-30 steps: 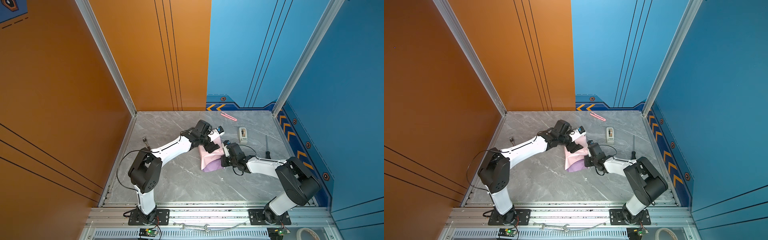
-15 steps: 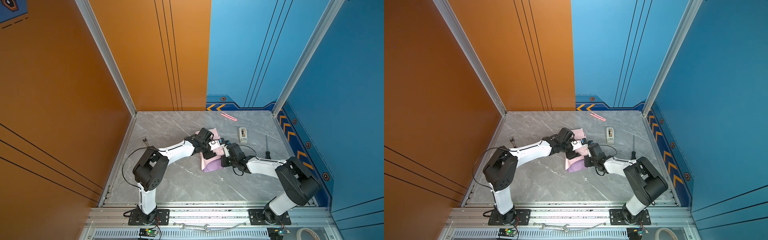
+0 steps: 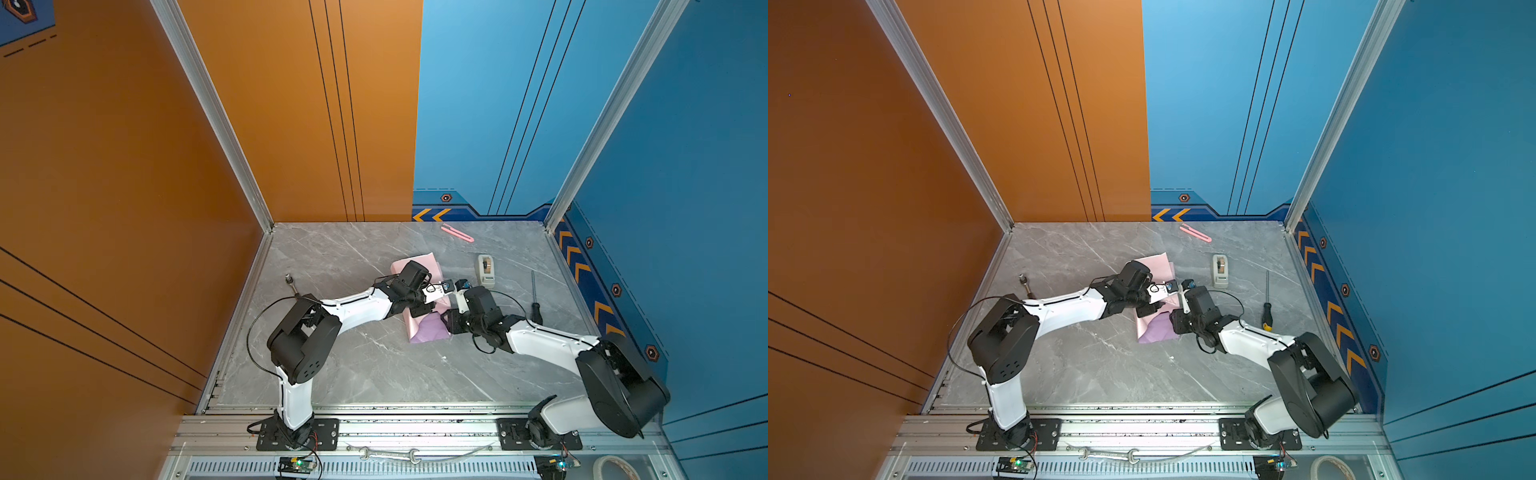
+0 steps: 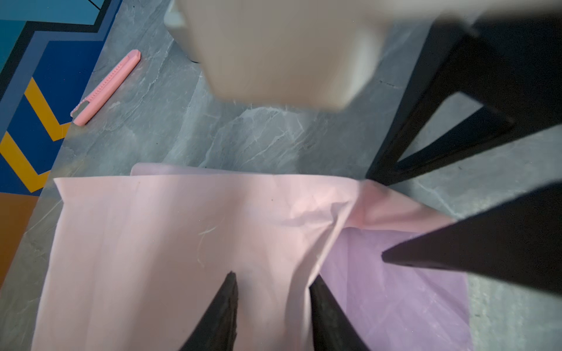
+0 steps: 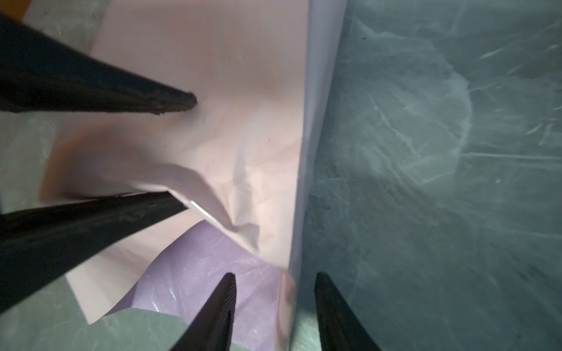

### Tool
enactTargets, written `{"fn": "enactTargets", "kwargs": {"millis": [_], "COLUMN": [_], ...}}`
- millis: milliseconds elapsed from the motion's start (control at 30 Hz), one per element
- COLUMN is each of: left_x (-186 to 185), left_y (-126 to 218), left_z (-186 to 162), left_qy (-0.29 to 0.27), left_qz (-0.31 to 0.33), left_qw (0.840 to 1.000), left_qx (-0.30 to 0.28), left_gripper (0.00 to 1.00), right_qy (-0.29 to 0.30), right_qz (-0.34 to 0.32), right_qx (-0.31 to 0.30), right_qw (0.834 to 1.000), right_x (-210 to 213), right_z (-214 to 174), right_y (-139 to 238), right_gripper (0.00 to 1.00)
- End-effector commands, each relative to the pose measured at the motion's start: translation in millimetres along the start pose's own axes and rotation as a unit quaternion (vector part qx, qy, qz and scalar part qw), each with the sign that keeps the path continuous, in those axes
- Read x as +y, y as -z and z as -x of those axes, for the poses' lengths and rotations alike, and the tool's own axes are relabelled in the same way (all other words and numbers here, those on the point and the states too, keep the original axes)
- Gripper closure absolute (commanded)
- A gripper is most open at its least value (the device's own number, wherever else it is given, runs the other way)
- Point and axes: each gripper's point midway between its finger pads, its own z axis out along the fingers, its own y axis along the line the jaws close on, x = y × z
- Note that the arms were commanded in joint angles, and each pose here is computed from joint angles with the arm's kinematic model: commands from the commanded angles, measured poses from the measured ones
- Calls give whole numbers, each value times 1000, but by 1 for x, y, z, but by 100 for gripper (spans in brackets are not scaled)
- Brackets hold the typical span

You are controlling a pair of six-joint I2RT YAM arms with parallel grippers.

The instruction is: Wrap the gift box in paper

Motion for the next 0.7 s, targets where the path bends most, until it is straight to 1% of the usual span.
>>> {"fn": "enactTargets", "kwargs": {"millis": [0, 167, 367, 467, 600, 667], "left_x": [-20, -21, -24, -25, -25, -25], "left_y": [-11, -12, -11, -11, -10, -10], "left_z": [-37, -34, -30, -30, -28, -29], "left_qy": [9, 14, 17, 20, 21, 23], "left_qz": [-23, -28, -35, -37, -37, -36], "left_qw": [998, 998, 998, 998, 998, 998], "left_qx": [57, 50, 41, 39, 35, 36], "left_gripper": [62, 63, 64, 66, 66, 66], "right_qy": [-21, -13, -8, -4, 5, 10], "right_qz": [9, 1, 6, 1, -16, -24], "right_qx": [27, 35, 29, 24, 31, 33], "right_qw": [999, 999, 1000, 1000, 999, 999], "right_x": [-6, -13, -10, -11, -16, -18], "right_z": [-12, -6, 3, 7, 3, 0], "right_y": [7, 0, -14, -21, -29, -30], "right_gripper": [53, 55, 62, 69, 90, 95]}}
